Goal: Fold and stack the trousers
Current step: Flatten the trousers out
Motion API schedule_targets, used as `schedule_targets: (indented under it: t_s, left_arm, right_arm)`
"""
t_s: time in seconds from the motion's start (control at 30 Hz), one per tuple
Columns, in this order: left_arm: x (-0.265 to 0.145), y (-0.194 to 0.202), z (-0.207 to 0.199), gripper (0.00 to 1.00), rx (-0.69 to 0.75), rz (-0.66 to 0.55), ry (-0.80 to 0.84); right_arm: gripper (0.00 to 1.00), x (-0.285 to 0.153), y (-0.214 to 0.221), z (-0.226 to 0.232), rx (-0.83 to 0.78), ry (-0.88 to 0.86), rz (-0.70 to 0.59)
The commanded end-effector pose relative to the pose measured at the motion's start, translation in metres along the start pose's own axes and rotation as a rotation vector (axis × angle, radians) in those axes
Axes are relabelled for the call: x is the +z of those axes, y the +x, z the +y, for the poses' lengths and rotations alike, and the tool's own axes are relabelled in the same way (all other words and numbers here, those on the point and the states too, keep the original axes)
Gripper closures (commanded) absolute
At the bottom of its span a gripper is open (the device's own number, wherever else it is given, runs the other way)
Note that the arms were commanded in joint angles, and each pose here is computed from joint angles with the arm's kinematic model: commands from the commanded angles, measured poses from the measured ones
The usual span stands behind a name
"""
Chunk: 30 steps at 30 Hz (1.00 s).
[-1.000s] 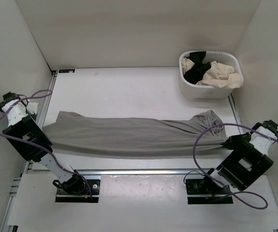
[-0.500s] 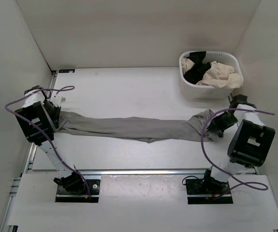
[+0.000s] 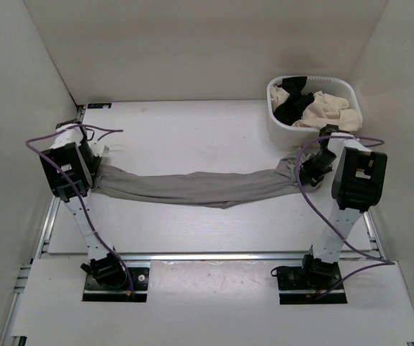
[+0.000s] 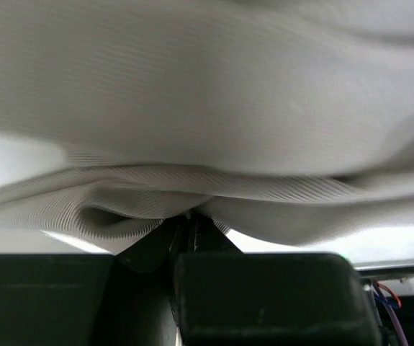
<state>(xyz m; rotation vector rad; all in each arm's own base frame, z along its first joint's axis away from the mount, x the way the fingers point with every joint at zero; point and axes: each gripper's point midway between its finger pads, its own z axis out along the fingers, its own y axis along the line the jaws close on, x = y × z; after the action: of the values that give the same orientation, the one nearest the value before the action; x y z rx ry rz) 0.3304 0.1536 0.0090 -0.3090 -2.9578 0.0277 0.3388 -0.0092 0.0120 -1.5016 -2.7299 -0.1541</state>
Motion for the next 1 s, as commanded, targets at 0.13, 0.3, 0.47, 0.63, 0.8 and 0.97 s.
schedule_targets:
  t_s: [0.13,0.3,0.47,0.63,0.8,0.97]
  left_arm:
    - [-0.008,-0.143,0.049,0.86,-0.026,-0.401,-0.137]
    - [-0.09,-0.186,0.066,0.86,-0.049,-0.663,-0.21]
    - [-0.176,-0.176,0.05,0.86,-0.041,-0.838,-0.22]
    - [-0.269,-0.145,0.048,0.86,-0.012,-0.974,-0.367]
    - [-0.231,-0.079,0.061,0.86,-0.043,-0.793,-0.441]
    - [-0.195,0.004,0.077,0.86,-0.11,-0.617,-0.479]
  right_arm:
    - [1.0,-0.012,-0.084,0.027,0.065,0.046,-0.316]
    - [1.0,-0.056,-0.086,0.038,0.104,-0.066,-0.426]
    - [1.0,-0.107,-0.074,0.03,0.065,-0.152,-0.484]
    - [1.0,-0.176,-0.065,0.031,0.008,-0.305,-0.481]
    - [1.0,-0.143,-0.017,-0.043,0.116,-0.294,-0.261]
    - [1.0,-0.133,0.003,-0.105,0.255,-0.367,-0.249]
